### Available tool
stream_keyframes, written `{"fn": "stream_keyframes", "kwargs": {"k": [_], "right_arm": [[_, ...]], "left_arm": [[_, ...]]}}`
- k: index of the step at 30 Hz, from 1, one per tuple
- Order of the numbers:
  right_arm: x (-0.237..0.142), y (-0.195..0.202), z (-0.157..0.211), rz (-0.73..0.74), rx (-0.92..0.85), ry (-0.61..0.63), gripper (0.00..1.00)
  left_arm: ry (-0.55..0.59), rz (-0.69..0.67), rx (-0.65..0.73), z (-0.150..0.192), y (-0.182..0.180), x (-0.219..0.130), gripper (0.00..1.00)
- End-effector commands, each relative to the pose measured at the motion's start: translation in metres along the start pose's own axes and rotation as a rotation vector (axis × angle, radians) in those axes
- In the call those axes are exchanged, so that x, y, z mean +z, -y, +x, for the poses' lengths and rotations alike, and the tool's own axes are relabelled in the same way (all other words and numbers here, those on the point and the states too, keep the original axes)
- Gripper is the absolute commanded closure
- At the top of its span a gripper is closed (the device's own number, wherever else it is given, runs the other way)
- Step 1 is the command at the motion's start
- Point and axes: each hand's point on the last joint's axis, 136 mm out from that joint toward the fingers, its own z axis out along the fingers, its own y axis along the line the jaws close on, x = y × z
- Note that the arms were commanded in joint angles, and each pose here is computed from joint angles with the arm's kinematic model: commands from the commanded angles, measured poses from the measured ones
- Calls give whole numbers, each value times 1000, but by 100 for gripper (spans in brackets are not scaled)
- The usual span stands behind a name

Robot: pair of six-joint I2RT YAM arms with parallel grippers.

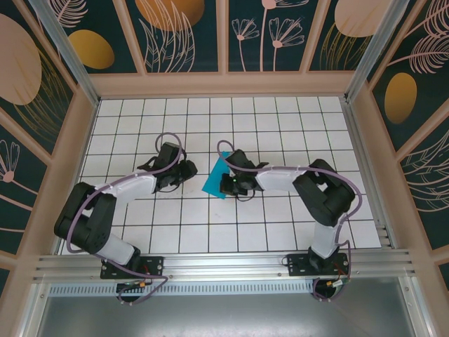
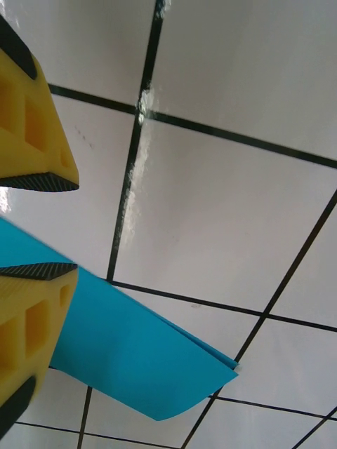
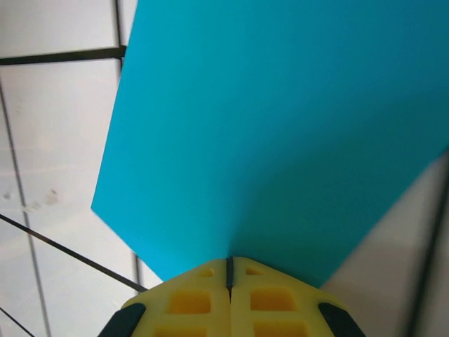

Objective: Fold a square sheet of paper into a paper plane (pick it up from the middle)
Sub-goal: Rotate the square sheet of paper at the center of the table, then first fold in half a square sheet of paper at the center of the table.

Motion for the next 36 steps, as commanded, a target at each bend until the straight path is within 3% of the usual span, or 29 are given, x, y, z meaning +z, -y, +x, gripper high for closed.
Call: {"fn": "stream_keyframes", "kwargs": {"k": [1, 7, 12, 20, 33, 36], "right_arm": [[16, -13, -17, -15, 82, 37, 95], [-20, -41, -65, -34, -17, 163, 95], [-21, 7, -86, -7, 66, 124, 95], [-14, 54, -123, 46, 76, 103, 95], [-26, 105, -90, 171, 190, 93, 96], [-38, 93, -87, 99, 179, 134, 97]], "left_arm": [[62, 13, -22, -9, -2, -12, 65], [65, 125, 2, -4, 12, -25, 63], [40, 265, -8, 1, 37, -28, 61], [-36, 312, 22, 19, 74, -12, 62], [-150, 291, -10, 52, 91, 19, 66], [-169, 293, -9, 62, 95, 23, 70]]}}
